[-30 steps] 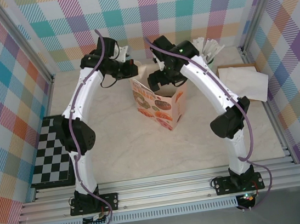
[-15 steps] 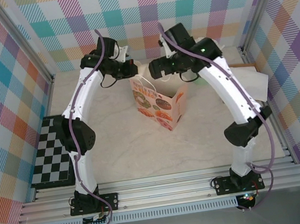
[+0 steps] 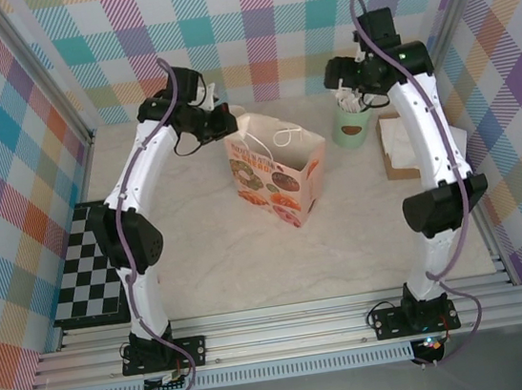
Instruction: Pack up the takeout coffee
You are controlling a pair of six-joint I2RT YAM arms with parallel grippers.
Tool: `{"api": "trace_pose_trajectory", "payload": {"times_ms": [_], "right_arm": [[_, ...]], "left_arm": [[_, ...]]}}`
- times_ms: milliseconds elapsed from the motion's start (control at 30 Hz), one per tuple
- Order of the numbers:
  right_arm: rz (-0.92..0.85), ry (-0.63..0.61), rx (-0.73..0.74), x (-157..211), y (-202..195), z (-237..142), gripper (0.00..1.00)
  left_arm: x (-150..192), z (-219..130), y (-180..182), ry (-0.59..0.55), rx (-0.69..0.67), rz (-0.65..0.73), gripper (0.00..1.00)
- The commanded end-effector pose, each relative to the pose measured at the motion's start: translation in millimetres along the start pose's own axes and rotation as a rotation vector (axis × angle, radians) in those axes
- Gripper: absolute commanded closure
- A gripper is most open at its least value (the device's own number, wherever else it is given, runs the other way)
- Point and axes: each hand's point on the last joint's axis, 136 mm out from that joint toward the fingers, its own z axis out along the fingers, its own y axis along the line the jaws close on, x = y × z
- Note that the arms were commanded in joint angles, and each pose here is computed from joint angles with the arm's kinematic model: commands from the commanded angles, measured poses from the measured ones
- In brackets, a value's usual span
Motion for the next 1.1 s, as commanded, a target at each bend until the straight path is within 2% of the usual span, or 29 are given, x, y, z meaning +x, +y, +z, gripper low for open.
{"api": "trace_pose_trajectory", "payload": {"times_ms": [0,67,167,233,300,433,533,633,800,867,900,1067], "right_arm": [[0.108,0.091,-0.049,6,-18,23,0.16],[0.181,0.114,-0.085,1,-32,29,0.21],[0.133,0.115,-0.146,-3,-36,36,0.27],[0.106,0.131,-0.153,-1,-39,42,0.32],[0.100,0.143,-0.099,2,-50,47,0.34],[0.152,0.116,0.056,1,-86,50,0.35],[0.204,0.080,0.047,-8,-101,52,0.33],[0.254,0.073,0.035,-13,-115,59,0.33],[0.357,0.028,-0.059,-29,-130,77,0.41],[0.405,0.004,-0.071,-36,-137,82,0.43],[0.431,0.000,-0.074,-37,-140,85,0.43],[0.522,-0.023,-0.135,-48,-137,105,0.46]], "left_arm": [[9,-29,-11,-0.030,0.009,-0.197,0.96],[14,-38,-11,-0.051,-0.016,-0.248,0.94],[16,-45,-17,-0.063,0.004,-0.279,0.89],[18,-44,-17,-0.050,0.008,-0.285,0.82],[21,-44,-14,-0.042,-0.008,-0.262,0.70],[19,-49,-15,-0.061,-0.002,-0.194,0.65],[18,-52,-10,-0.073,-0.011,-0.180,0.63],[14,-60,-5,-0.100,-0.030,-0.156,0.50],[-5,-87,1,-0.222,-0.064,-0.075,0.24],[-15,-99,11,-0.296,-0.107,-0.063,0.03],[-19,-105,16,-0.331,-0.128,-0.065,0.00],[-42,-126,49,-0.540,-0.251,-0.169,0.00]]}}
